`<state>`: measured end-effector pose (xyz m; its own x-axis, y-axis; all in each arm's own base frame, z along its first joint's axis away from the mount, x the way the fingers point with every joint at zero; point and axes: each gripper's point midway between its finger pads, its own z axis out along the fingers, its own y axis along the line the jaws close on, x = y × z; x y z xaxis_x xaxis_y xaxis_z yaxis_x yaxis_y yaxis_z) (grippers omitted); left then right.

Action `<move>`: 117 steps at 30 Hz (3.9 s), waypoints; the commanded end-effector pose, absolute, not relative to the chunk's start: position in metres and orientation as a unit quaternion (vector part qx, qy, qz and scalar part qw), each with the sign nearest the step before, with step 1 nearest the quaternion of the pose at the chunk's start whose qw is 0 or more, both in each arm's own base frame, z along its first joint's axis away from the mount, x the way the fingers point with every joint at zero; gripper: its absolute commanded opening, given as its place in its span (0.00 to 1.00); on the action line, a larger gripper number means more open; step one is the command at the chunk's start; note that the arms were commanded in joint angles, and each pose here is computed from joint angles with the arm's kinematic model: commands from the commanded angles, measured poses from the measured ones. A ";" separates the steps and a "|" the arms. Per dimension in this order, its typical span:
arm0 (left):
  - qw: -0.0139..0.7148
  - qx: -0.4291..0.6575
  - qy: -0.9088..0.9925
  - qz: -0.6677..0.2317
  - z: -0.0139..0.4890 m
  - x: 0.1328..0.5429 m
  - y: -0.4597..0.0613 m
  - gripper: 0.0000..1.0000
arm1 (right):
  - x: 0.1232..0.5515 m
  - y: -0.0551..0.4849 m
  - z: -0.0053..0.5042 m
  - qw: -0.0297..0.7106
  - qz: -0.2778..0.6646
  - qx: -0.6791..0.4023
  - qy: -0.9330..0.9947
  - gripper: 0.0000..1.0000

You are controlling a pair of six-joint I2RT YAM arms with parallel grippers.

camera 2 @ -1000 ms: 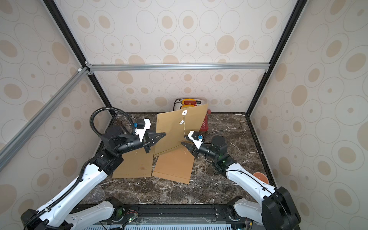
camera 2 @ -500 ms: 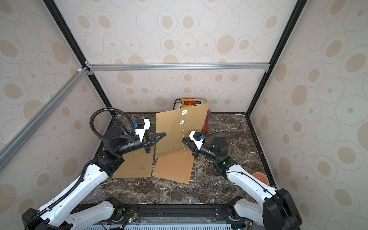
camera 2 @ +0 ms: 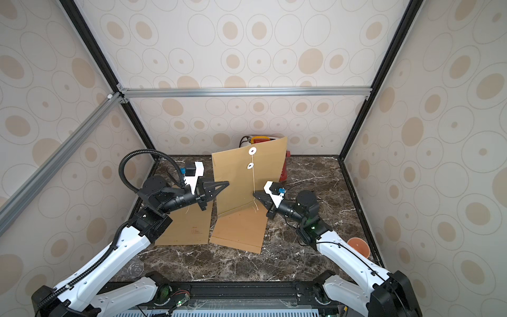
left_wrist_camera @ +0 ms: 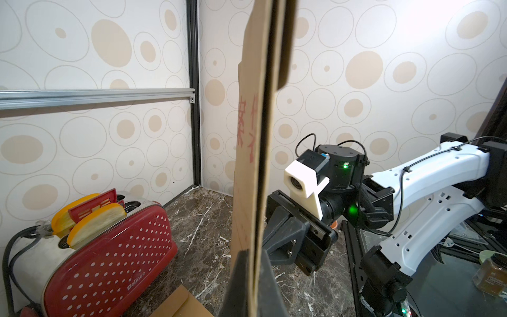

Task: Close the mouth of the file bag
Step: Close the file bag.

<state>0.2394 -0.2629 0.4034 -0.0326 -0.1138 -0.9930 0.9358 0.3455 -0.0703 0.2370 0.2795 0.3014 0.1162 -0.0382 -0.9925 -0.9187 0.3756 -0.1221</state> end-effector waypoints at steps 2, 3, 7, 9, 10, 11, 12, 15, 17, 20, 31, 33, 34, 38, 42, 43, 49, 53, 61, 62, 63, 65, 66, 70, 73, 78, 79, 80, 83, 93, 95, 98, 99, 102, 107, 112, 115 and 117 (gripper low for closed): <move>0.600 0.363 0.542 -0.463 0.418 0.235 -0.264 0.00 | 0.231 0.282 0.310 0.600 0.384 -0.420 0.562 0.00; 0.599 0.362 0.540 -0.467 0.420 0.235 -0.265 0.00 | 0.231 0.282 0.312 0.602 0.385 -0.416 0.562 0.00; 0.598 0.348 0.538 -0.481 0.422 0.239 -0.263 0.00 | 0.229 0.284 0.317 0.591 0.393 -0.413 0.571 0.00; 0.599 0.342 0.537 -0.486 0.423 0.241 -0.262 0.00 | 0.227 0.286 0.317 0.585 0.396 -0.414 0.574 0.00; 0.597 0.342 0.537 -0.488 0.423 0.242 -0.263 0.00 | 0.226 0.287 0.317 0.583 0.399 -0.412 0.575 0.00; 0.596 0.342 0.537 -0.490 0.423 0.242 -0.263 0.00 | 0.225 0.288 0.317 0.582 0.403 -0.410 0.576 0.00; 0.595 0.340 0.536 -0.494 0.423 0.242 -0.263 0.00 | 0.225 0.289 0.316 0.580 0.407 -0.407 0.577 0.00; 0.588 0.332 0.531 -0.512 0.426 0.244 -0.265 0.00 | 0.223 0.294 0.312 0.566 0.416 -0.404 0.585 0.00; 0.582 0.327 0.531 -0.522 0.425 0.247 -0.267 0.00 | 0.221 0.297 0.310 0.562 0.418 -0.405 0.588 0.00; 0.577 0.324 0.528 -0.532 0.426 0.248 -0.268 0.00 | 0.218 0.301 0.305 0.558 0.417 -0.408 0.590 0.00; 0.555 0.325 0.524 -0.557 0.425 0.248 -0.273 0.00 | 0.223 0.307 0.310 0.550 0.430 -0.386 0.603 0.00; 0.554 0.326 0.526 -0.557 0.424 0.248 -0.274 0.00 | 0.221 0.309 0.311 0.549 0.433 -0.386 0.602 0.00; 0.553 0.327 0.527 -0.557 0.424 0.248 -0.274 0.00 | 0.220 0.310 0.311 0.549 0.433 -0.387 0.601 0.00; 0.549 0.328 0.531 -0.556 0.422 0.249 -0.275 0.00 | 0.216 0.314 0.311 0.544 0.435 -0.394 0.600 0.00; 0.547 0.329 0.535 -0.554 0.421 0.250 -0.275 0.00 | 0.213 0.315 0.311 0.541 0.439 -0.396 0.598 0.00; 0.547 0.330 0.535 -0.553 0.420 0.250 -0.275 0.00 | 0.212 0.315 0.312 0.540 0.441 -0.397 0.597 0.00; 0.546 0.332 0.534 -0.553 0.421 0.248 -0.275 0.00 | 0.213 0.312 0.309 0.543 0.427 -0.395 0.606 0.00; 0.552 0.333 0.520 -0.560 0.427 0.243 -0.273 0.00 | 0.227 0.299 0.301 0.558 0.391 -0.361 0.637 0.00; 0.544 0.342 0.499 -0.581 0.435 0.234 -0.274 0.00 | 0.240 0.282 0.289 0.552 0.339 -0.338 0.683 0.00; 0.545 0.342 0.497 -0.583 0.436 0.232 -0.274 0.00 | 0.242 0.280 0.288 0.549 0.340 -0.335 0.686 0.00; 0.545 0.342 0.497 -0.583 0.436 0.232 -0.274 0.00 | 0.244 0.278 0.288 0.547 0.342 -0.329 0.690 0.00; 0.543 0.344 0.498 -0.582 0.436 0.232 -0.274 0.00 | 0.245 0.273 0.291 0.547 0.349 -0.321 0.690 0.00; 0.542 0.346 0.498 -0.582 0.436 0.231 -0.274 0.00 | 0.245 0.272 0.293 0.549 0.348 -0.321 0.689 0.00; 0.537 0.352 0.509 -0.573 0.431 0.233 -0.277 0.00 | 0.243 0.261 0.303 0.556 0.332 -0.321 0.691 0.00; 0.533 0.359 0.526 -0.557 0.423 0.235 -0.278 0.00 | 0.245 0.247 0.306 0.562 0.301 -0.310 0.706 0.00; 0.531 0.366 0.533 -0.547 0.421 0.233 -0.280 0.00 | 0.251 0.218 0.311 0.546 0.275 -0.291 0.736 0.00; 0.530 0.367 0.533 -0.548 0.421 0.233 -0.280 0.00 | 0.252 0.213 0.312 0.544 0.277 -0.287 0.739 0.00; 0.528 0.368 0.533 -0.549 0.420 0.232 -0.281 0.00 | 0.253 0.208 0.315 0.542 0.278 -0.282 0.741 0.00; 0.523 0.371 0.534 -0.551 0.420 0.230 -0.283 0.00 | 0.255 0.196 0.322 0.536 0.274 -0.277 0.749 0.00; 0.516 0.375 0.537 -0.552 0.418 0.229 -0.285 0.00 | 0.275 0.173 0.351 0.518 0.240 -0.268 0.776 0.00; 0.516 0.375 0.539 -0.550 0.418 0.230 -0.285 0.00 | 0.277 0.172 0.356 0.514 0.244 -0.263 0.779 0.00; 0.516 0.373 0.543 -0.547 0.416 0.232 -0.285 0.00 | 0.281 0.168 0.364 0.519 0.239 -0.259 0.779 0.00; 0.515 0.374 0.544 -0.547 0.416 0.231 -0.286 0.00 | 0.282 0.166 0.368 0.523 0.237 -0.257 0.777 0.00; 0.513 0.371 0.552 -0.543 0.413 0.235 -0.286 0.00 | 0.286 0.162 0.375 0.526 0.236 -0.252 0.777 0.00; 0.509 0.371 0.558 -0.541 0.410 0.237 -0.287 0.00 | 0.288 0.162 0.381 0.522 0.240 -0.257 0.777 0.00; 0.506 0.370 0.565 -0.536 0.407 0.239 -0.288 0.00 | 0.282 0.168 0.387 0.522 0.259 -0.263 0.769 0.00; 0.502 0.367 0.574 -0.533 0.404 0.242 -0.290 0.00 | 0.279 0.166 0.391 0.528 0.258 -0.262 0.766 0.00; 0.503 0.363 0.586 -0.521 0.401 0.247 -0.289 0.00 | 0.277 0.163 0.392 0.532 0.248 -0.263 0.766 0.00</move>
<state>0.2461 -0.2892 0.3812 -0.2971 -0.0929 -0.9503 0.9344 0.1765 -0.3094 0.2855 0.1668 0.3769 -0.3326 -0.1420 -0.9323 -0.6618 0.7395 0.1234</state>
